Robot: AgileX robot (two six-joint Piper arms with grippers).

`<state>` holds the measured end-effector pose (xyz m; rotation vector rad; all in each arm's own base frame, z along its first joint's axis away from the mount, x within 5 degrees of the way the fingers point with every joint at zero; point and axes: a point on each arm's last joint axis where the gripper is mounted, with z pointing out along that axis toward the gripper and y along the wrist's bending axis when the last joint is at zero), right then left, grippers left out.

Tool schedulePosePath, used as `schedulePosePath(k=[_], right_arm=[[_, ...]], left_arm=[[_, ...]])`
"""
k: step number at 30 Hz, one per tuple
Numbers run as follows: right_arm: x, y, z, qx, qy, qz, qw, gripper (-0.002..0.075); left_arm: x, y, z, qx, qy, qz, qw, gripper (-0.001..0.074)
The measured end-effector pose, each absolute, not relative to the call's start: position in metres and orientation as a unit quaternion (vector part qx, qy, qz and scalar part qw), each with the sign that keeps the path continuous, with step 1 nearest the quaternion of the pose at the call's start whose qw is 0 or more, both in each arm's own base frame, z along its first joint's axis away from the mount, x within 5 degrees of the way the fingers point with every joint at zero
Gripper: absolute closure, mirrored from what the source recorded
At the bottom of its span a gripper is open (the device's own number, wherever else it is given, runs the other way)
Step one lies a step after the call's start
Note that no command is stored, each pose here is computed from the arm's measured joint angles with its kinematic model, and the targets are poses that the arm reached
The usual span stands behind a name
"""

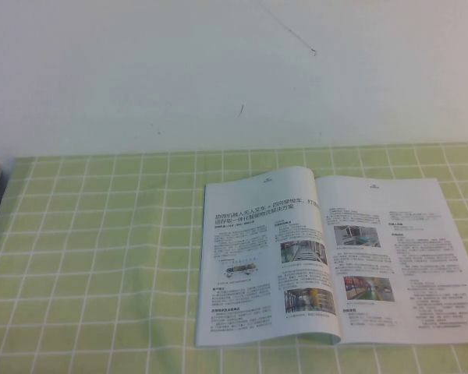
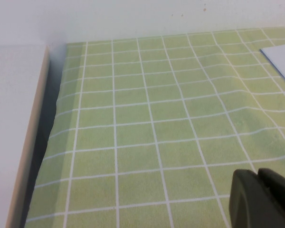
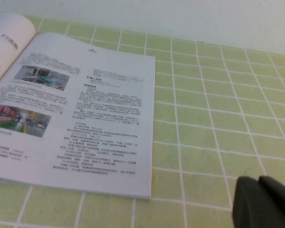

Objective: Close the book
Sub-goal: 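Close the open booklet and leave it lying on the table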

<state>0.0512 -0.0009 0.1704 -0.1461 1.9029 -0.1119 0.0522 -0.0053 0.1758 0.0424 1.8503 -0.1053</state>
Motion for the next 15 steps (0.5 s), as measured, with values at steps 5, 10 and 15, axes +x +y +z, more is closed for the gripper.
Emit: schedulePosePath(k=[5,10,15], right_arm=[[0.0512,-0.0009,0.1704,-0.062,0.813,-0.048,0.577,0.0729],[0.0513,-0.0009,0.1706,-0.062,0.812,-0.048,0.578,0.0729],[0.0535,-0.0005,0.1738,-0.061,0.793,-0.048,0.605,0.0729]], left_arm=[[0.0522,-0.0053,0.1758,0.018,0.798,-0.045,0.600,0.0737],[0.0522,-0.0052,0.1758,0.019,0.798,-0.044,0.600,0.0737],[0.0536,-0.0052,0.1790,0.019,0.783,-0.044,0.620,0.0737]])
